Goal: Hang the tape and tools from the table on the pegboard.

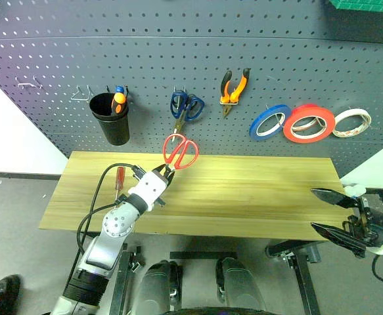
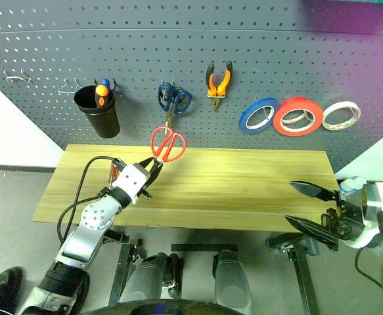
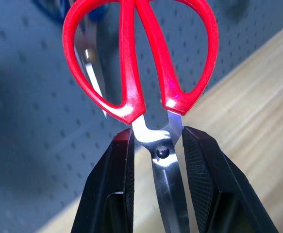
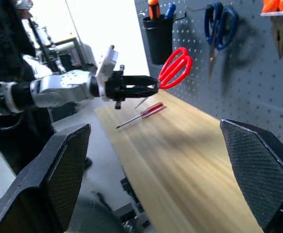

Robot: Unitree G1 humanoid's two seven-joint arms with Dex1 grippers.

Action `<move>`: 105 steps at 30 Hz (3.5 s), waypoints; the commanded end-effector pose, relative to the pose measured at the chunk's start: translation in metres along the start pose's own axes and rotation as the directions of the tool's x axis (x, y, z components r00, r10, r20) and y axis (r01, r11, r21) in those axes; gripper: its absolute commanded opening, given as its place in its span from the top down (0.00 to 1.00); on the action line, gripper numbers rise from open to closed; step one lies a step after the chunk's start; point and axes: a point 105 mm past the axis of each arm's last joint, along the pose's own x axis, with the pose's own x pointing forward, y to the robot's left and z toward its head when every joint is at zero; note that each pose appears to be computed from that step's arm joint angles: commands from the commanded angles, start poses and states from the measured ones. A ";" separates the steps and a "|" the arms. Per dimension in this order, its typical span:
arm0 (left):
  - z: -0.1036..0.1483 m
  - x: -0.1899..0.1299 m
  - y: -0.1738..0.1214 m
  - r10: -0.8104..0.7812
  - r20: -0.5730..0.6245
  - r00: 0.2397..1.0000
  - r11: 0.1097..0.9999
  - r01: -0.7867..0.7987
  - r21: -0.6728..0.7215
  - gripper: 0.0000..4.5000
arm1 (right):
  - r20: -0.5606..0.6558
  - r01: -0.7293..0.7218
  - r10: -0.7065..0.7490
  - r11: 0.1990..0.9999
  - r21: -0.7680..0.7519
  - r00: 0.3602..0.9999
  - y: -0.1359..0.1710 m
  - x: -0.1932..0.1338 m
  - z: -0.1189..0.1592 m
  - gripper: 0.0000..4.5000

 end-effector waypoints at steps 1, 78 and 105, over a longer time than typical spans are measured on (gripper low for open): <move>0.022 0.000 0.009 0.019 0.109 0.994 0.997 -0.027 0.070 0.76 | 0.046 0.003 -0.002 1.000 -0.027 0.999 0.004 0.017 0.020 0.00; 0.010 0.071 0.027 0.066 0.112 0.992 0.992 -0.053 -0.111 0.01 | 0.202 0.090 -0.117 0.986 0.140 0.972 0.018 0.004 0.000 0.00; -0.040 -0.018 0.041 0.134 -0.167 0.977 0.965 -0.167 -0.203 0.01 | 0.032 -0.072 0.071 0.997 0.019 0.997 0.037 0.022 -0.042 0.00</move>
